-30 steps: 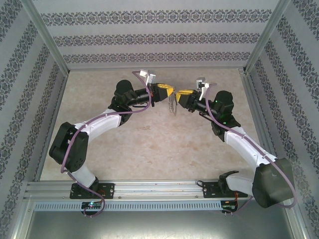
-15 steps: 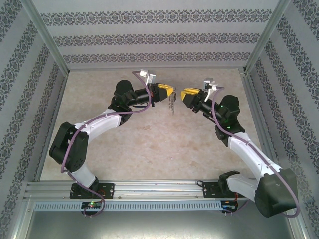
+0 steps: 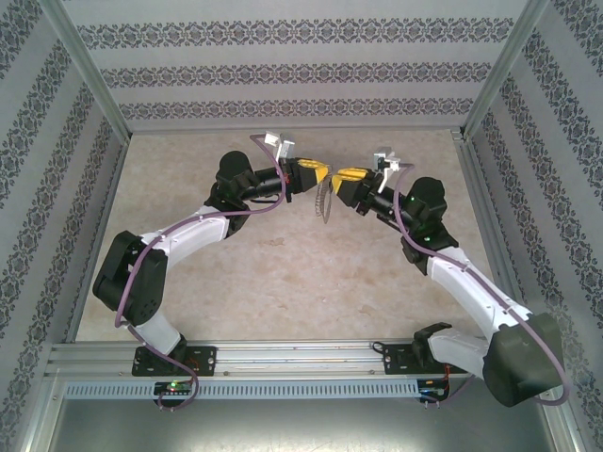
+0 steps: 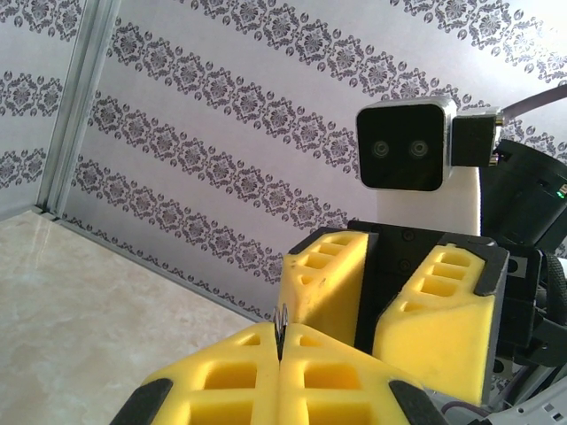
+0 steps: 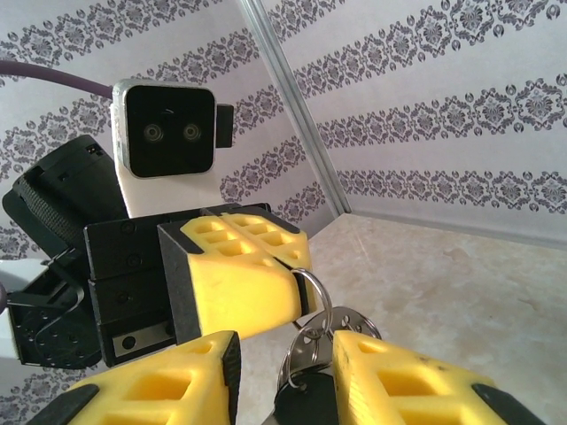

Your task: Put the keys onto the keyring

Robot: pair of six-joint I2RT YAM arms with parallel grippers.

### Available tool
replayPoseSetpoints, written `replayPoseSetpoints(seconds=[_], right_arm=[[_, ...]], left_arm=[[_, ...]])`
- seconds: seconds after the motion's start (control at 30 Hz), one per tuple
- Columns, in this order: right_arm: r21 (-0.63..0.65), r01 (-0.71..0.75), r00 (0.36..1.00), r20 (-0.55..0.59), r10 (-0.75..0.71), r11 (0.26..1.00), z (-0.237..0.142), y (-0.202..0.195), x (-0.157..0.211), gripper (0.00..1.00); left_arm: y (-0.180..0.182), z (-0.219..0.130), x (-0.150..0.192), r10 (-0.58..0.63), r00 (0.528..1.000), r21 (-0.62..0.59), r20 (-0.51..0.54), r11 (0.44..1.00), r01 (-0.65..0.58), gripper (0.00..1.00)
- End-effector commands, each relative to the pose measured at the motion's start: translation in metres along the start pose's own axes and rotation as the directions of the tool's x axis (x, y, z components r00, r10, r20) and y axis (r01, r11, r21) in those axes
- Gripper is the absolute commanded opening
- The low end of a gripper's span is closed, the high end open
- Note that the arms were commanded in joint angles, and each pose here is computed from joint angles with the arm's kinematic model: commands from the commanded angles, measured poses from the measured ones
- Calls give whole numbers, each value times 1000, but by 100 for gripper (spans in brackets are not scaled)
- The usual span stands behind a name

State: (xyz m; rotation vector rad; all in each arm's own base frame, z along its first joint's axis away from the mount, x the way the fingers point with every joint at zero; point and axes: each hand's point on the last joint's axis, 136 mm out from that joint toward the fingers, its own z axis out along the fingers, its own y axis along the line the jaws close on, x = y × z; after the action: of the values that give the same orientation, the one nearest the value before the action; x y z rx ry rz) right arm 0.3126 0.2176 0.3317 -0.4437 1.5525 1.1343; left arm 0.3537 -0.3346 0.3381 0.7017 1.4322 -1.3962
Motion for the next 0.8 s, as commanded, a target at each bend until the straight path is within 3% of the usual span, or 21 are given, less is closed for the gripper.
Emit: replayPoseSetpoints(seconds=[0.0,0.13,0.37,0.77], right_arm=[[-46,43,999,7,-42,998,6,12,-10,33],[-50,38,999,-11,-38,998,10,11,-5,26],[-55,43,998,-39,-46,998,10,13,4,1],[-56,85,992,-84,-89,995,18,20,16,0]], left_arm=[[-26,4,-27,76,995,65,58,995,-79,0],[-25,4,-28,76,995,64,58,995,-80,0],[-25,4,-29,82,995,64,59,994,-86,0],[-25,4,-30,86,994,53,65,995,-90,0]])
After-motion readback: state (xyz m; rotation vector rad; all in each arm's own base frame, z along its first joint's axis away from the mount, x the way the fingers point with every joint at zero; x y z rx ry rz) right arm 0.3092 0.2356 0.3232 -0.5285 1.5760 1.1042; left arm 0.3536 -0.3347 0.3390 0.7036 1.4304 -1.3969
